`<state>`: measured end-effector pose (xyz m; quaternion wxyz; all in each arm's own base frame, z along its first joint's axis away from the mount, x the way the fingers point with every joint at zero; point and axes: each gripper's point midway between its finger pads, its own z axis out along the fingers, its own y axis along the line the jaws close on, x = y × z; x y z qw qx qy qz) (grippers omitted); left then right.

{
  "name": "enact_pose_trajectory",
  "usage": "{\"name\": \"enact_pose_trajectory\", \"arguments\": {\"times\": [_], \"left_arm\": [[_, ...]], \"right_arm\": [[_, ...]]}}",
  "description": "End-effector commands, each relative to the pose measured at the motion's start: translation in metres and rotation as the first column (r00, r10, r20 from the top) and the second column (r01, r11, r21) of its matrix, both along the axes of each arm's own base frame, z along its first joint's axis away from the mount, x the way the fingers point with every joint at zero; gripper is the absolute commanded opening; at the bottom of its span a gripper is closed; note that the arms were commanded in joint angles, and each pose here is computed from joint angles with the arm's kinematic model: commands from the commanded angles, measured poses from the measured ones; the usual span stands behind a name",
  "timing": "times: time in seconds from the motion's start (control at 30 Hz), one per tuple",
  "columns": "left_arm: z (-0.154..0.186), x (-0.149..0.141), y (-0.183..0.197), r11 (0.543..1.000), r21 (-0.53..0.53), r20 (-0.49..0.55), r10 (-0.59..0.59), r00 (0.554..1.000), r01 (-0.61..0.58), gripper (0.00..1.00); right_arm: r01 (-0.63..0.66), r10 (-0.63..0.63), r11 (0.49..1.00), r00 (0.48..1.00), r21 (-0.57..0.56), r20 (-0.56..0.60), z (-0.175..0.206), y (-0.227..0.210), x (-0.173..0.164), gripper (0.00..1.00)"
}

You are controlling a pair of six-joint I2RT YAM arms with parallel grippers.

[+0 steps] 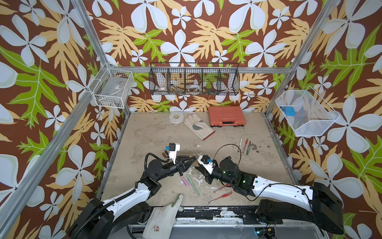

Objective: Remove pen caps from pens
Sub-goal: Open the pen cap on the pen.

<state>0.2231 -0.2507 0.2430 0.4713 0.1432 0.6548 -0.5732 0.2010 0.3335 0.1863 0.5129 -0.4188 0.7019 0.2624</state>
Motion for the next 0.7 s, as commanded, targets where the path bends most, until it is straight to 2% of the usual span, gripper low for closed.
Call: {"name": "enact_pose_trajectory", "arguments": {"times": [0.0,0.1,0.17,0.27,0.33,0.47,0.57,0.67], "left_arm": [[0.01,0.014,0.01,0.995,-0.042,-0.001,0.089,0.996,-0.089,0.0],[0.012,0.014,0.011,0.995,-0.048,0.0,0.086,0.996,-0.086,0.0],[0.012,0.014,0.011,0.995,-0.05,0.004,0.085,0.996,-0.085,0.0],[0.013,0.012,0.012,0.995,-0.054,0.011,0.08,0.997,-0.08,0.0],[0.014,0.012,0.012,0.996,-0.057,0.017,0.077,0.997,-0.076,0.0],[0.016,0.01,0.014,0.995,-0.066,0.027,0.072,0.997,-0.07,0.0],[0.018,0.012,0.016,0.994,-0.079,0.026,0.08,0.996,-0.077,0.0],[0.023,0.015,0.017,0.992,-0.1,0.023,0.074,0.997,-0.072,0.0]], "right_arm": [[0.149,-0.138,0.98,0.986,-0.135,0.092,-0.014,-0.02,0.019,0.0],[-0.013,0.014,0.998,1.0,-0.055,0.02,-0.009,-0.009,0.0,0.0],[-0.125,0.125,0.992,0.991,0.006,-0.048,-0.006,-0.006,-0.011,0.0],[-0.298,0.312,0.948,0.939,0.112,-0.145,-0.002,-0.003,-0.03,0.0],[-0.382,0.412,0.909,0.886,0.166,-0.214,-0.003,-0.001,-0.039,0.0],[-0.45,0.518,0.851,0.805,0.271,-0.288,-0.002,-0.002,-0.046,0.0],[-0.449,0.548,0.827,0.777,0.339,-0.31,-0.002,-0.008,-0.045,0.0],[-0.446,0.552,0.826,0.764,0.345,-0.333,-0.007,-0.008,-0.042,0.0]]}}
